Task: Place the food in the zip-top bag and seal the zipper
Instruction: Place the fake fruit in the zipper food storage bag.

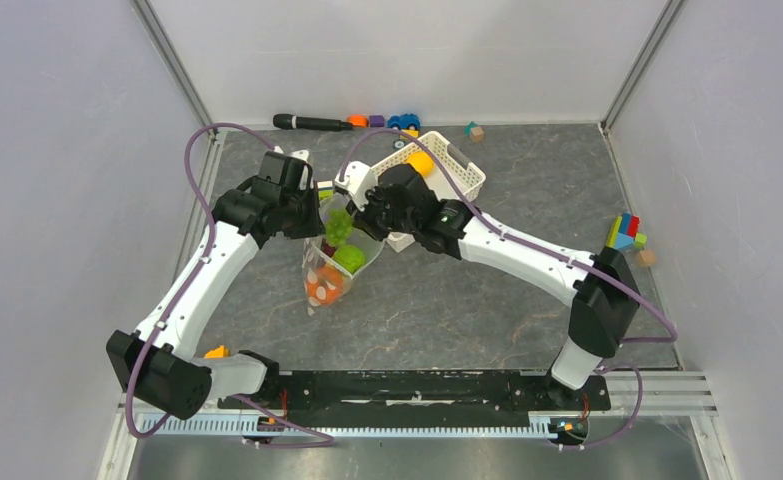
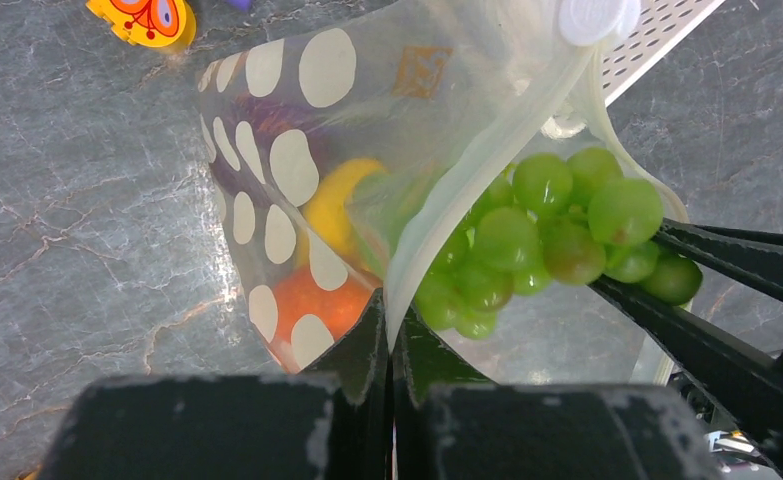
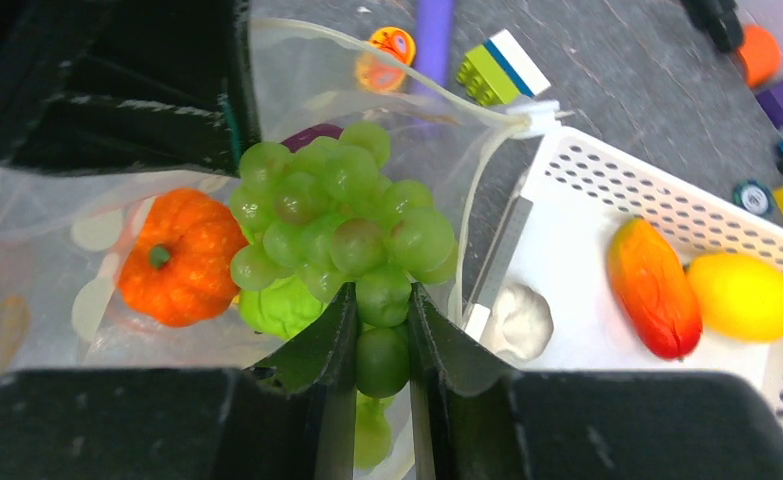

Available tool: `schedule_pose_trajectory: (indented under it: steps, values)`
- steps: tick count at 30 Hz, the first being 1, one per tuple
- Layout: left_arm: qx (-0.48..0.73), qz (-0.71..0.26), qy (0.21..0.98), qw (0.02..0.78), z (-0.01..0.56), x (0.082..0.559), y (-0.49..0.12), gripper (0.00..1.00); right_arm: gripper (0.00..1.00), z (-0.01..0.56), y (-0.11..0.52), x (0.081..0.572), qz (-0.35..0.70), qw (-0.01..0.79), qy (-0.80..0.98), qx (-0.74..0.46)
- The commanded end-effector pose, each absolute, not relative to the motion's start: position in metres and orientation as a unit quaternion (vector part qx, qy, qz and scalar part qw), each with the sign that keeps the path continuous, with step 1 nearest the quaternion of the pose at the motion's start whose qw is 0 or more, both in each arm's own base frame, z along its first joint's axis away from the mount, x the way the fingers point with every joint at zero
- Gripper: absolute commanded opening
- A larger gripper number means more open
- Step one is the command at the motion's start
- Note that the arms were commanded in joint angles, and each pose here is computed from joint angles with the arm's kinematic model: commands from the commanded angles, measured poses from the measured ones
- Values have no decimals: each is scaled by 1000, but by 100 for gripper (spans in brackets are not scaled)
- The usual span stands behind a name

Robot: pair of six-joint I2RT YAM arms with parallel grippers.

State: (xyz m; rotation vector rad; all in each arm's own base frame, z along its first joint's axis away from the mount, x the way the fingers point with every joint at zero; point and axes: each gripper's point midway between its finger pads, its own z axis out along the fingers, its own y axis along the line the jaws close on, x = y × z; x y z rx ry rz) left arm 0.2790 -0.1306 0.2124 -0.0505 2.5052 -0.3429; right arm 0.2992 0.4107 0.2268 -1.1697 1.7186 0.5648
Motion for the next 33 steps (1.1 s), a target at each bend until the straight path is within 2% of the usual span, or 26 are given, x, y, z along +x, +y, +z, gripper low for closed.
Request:
schedule_pose_trajectory:
  steps: [1, 9, 21, 27, 33]
  values:
    - [5, -154, 935, 319, 222, 282, -140, 2, 22, 256, 422, 310, 207, 525, 720, -404]
    - [9, -166, 936, 310, 220, 281, -145, 2, 23, 251, 425, 308, 215, 522, 755, -333]
    - [10, -169, 934, 315, 223, 280, -145, 2, 33, 230, 442, 312, 238, 507, 771, -303]
    - [9, -167, 934, 315, 222, 280, -145, 2, 46, 224, 446, 315, 244, 507, 774, -291]
    - [8, -163, 935, 315, 221, 282, -144, 2, 71, 231, 444, 312, 238, 518, 753, -329]
